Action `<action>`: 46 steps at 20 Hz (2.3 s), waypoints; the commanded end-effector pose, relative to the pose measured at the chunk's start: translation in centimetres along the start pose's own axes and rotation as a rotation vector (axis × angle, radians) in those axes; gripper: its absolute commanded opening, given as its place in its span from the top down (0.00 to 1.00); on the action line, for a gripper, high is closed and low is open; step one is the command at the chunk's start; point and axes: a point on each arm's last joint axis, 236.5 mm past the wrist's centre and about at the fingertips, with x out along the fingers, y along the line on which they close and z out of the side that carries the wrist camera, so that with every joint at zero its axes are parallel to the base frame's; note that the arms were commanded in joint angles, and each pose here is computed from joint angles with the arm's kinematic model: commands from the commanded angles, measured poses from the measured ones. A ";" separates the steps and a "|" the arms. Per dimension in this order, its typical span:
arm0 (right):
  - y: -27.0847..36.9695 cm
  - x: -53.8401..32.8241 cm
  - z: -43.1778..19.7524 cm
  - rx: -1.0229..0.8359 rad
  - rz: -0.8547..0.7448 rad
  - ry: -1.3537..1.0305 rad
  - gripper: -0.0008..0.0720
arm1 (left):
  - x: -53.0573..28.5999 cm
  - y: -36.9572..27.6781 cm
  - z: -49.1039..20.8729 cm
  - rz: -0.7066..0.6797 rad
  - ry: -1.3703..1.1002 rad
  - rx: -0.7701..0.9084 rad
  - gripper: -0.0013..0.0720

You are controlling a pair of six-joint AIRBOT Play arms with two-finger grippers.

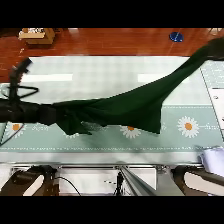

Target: Fold the shirts.

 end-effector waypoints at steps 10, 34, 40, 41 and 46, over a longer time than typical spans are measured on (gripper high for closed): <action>-4.5 11.0 -3.1 -0.064 -0.134 0.297 0.34 | 6.9 6.0 -0.2 0.061 -0.081 -0.115 0.94; 7.2 18.7 -28.9 0.694 0.422 0.315 0.42 | 7.9 6.6 -0.6 0.064 -0.043 -0.137 0.94; 12.2 16.3 -21.9 0.521 0.594 0.166 0.95 | 7.0 6.1 0.5 0.060 -0.076 -0.116 0.95; 12.6 14.3 -19.6 0.464 0.633 0.121 0.95 | 6.2 5.5 1.5 0.058 -0.107 -0.076 0.95; 12.7 -4.5 -4.7 0.146 0.629 -0.439 0.95 | -6.0 -1.1 11.3 0.105 -0.460 0.241 0.95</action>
